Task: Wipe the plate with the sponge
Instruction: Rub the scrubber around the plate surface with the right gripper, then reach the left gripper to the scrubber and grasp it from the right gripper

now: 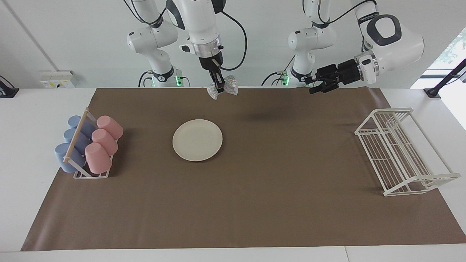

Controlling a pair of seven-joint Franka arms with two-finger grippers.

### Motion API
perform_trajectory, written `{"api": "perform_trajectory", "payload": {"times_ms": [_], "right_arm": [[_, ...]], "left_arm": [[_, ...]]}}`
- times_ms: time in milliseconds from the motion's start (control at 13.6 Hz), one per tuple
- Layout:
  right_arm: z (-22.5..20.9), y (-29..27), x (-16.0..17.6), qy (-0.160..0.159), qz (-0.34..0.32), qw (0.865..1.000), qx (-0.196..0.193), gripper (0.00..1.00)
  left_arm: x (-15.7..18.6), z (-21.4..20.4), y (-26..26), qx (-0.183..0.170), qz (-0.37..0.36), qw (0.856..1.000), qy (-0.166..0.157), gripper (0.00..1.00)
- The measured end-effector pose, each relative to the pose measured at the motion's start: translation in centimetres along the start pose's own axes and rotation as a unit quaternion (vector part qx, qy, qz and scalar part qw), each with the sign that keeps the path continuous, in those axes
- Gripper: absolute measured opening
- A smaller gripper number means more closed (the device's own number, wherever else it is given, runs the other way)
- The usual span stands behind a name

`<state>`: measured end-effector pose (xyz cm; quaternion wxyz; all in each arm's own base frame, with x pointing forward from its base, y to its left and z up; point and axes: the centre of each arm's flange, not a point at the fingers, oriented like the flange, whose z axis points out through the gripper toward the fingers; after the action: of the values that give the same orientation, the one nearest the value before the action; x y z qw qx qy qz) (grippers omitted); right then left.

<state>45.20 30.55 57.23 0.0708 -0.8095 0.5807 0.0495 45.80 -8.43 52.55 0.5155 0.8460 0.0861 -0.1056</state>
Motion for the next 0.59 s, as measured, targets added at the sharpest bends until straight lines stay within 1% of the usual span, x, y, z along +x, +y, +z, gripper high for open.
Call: {"api": "perform_trajectory", "payload": {"times_ms": [147,293,440,587], "right_arm": [[0.0,0.0,0.0,0.000,0.000,1.000,0.000,0.10],[0.0,0.0,0.0,0.000,0.000,1.000,0.000,0.10],[-0.1,0.0,0.0,0.000,0.000,1.000,0.001,0.10],[-0.1,0.0,0.0,0.000,0.000,1.000,0.001,0.10]], "left_arm": [[-0.9,3.4,0.8,-0.020,0.003,1.000,-0.017,1.00],[-1.8,6.2,1.6,-0.032,0.007,0.999,-0.024,1.00],[-2.5,9.0,2.5,-0.040,0.010,0.999,-0.021,1.00],[-3.3,12.2,3.7,-0.057,0.011,0.998,-0.003,1.00]]}}
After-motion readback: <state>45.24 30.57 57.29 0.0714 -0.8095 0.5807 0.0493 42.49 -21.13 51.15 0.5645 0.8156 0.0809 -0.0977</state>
